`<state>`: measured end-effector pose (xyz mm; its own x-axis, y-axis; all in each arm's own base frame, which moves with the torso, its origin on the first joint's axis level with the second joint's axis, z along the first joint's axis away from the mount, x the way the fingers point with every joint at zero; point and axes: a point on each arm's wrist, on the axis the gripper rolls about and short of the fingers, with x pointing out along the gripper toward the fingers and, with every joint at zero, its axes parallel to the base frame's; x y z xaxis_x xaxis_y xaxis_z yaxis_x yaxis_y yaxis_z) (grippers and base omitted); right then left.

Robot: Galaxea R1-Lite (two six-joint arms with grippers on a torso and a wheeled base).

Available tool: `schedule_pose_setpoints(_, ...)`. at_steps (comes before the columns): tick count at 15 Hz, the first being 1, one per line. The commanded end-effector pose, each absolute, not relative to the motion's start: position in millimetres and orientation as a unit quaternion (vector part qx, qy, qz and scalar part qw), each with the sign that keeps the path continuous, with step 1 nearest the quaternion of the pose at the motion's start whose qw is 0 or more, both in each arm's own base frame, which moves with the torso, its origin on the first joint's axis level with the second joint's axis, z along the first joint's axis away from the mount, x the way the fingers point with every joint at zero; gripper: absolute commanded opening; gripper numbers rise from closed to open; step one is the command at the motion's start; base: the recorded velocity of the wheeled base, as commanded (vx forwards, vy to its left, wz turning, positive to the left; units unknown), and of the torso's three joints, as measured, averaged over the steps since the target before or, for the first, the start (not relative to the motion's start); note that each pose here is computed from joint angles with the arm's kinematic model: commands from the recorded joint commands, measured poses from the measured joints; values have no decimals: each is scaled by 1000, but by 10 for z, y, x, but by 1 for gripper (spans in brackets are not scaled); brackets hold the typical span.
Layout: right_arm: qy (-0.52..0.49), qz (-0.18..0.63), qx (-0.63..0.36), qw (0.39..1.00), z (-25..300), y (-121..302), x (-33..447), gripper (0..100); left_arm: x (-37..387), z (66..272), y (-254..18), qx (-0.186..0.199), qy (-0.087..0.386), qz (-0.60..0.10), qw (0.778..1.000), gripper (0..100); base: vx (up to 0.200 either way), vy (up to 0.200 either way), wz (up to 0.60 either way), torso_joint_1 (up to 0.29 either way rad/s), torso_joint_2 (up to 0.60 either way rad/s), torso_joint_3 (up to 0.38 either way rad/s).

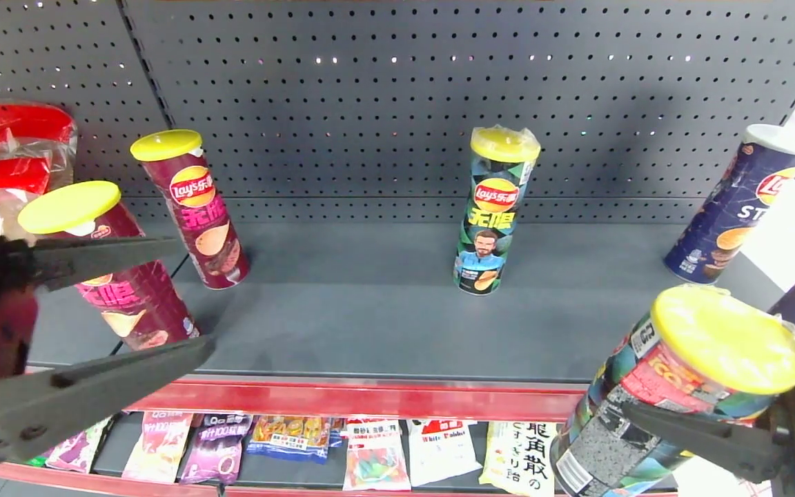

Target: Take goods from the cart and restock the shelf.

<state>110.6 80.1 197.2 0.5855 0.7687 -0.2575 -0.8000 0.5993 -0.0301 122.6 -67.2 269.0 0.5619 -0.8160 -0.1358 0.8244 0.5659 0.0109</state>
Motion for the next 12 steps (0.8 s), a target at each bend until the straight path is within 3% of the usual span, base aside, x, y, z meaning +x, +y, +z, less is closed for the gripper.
schedule_pose_setpoints(1, 109, 441, -72, 888, 1976, 805, 1113, 0, 1912, 2667, -1176, 34, 106, -526, 843, 100, 0, 0, 0, 0, 0, 0)
schedule_pose_setpoints(5, 108, 441, -71, 888, 1989, 808, 1123, 0, 2280, 2653, -1416, 38, 103, -532, 839, 100, 0, 0, 0, 0, 0, 0)
schedule_pose_setpoints(9, 106, 440, -71, 889, 2021, 830, 1160, 0, 2701, 2515, -1703, 52, 93, -543, 833, 100, 0, 0, 0, 0, 0, 0)
schedule_pose_setpoints(12, 103, 441, -71, 889, 2047, 842, 1176, 0, 2958, 2479, -1855, 58, 66, -565, 820, 100, 0, 0, 0, 0, 0, 0)
